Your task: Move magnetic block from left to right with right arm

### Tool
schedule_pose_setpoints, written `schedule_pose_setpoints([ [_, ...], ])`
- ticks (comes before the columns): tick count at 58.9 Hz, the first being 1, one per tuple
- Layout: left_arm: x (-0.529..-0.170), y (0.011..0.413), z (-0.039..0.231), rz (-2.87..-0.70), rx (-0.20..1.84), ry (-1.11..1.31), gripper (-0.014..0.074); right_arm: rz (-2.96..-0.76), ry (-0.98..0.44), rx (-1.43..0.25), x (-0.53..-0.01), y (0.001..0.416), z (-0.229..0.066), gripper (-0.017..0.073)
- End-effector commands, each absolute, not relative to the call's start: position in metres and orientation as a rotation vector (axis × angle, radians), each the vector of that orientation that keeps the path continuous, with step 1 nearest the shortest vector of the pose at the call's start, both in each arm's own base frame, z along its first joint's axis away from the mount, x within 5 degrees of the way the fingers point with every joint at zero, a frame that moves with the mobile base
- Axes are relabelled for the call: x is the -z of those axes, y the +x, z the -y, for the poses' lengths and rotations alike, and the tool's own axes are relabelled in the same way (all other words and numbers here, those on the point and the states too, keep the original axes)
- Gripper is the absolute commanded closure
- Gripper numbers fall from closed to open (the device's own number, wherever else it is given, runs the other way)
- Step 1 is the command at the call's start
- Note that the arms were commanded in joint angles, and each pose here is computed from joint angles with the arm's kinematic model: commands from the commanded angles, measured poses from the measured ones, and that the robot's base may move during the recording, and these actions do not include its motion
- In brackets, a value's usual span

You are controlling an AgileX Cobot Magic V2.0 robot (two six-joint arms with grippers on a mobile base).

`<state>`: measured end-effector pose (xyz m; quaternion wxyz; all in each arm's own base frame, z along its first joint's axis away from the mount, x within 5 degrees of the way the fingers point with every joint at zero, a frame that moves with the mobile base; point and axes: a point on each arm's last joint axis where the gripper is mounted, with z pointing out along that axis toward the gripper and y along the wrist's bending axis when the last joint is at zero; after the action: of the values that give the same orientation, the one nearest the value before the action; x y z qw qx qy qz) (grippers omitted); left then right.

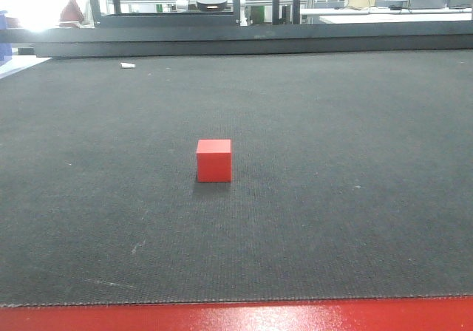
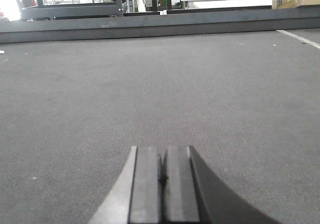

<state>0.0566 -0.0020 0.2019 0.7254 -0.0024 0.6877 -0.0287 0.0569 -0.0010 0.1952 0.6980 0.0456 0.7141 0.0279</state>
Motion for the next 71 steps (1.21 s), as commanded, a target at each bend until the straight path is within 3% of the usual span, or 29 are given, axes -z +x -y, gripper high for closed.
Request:
schedule_pose_setpoints([
  [1, -0.207, 0.055, 0.002, -1.423, 0.068, -0.009, 0.071, -1.483, 0.105, -0.054, -0.205, 0.055, 0.002, 0.0453],
  [57, -0.207, 0.055, 0.002, -1.423, 0.068, -0.009, 0.071, -1.388, 0.091, -0.033, -0.214, 0.054, 0.003, 0.0453],
  [71, -0.207, 0.055, 0.002, -1.423, 0.068, -0.009, 0.0709, -1.248, 0.083, -0.034, -0.262, 0.043, 0.002, 0.0453],
])
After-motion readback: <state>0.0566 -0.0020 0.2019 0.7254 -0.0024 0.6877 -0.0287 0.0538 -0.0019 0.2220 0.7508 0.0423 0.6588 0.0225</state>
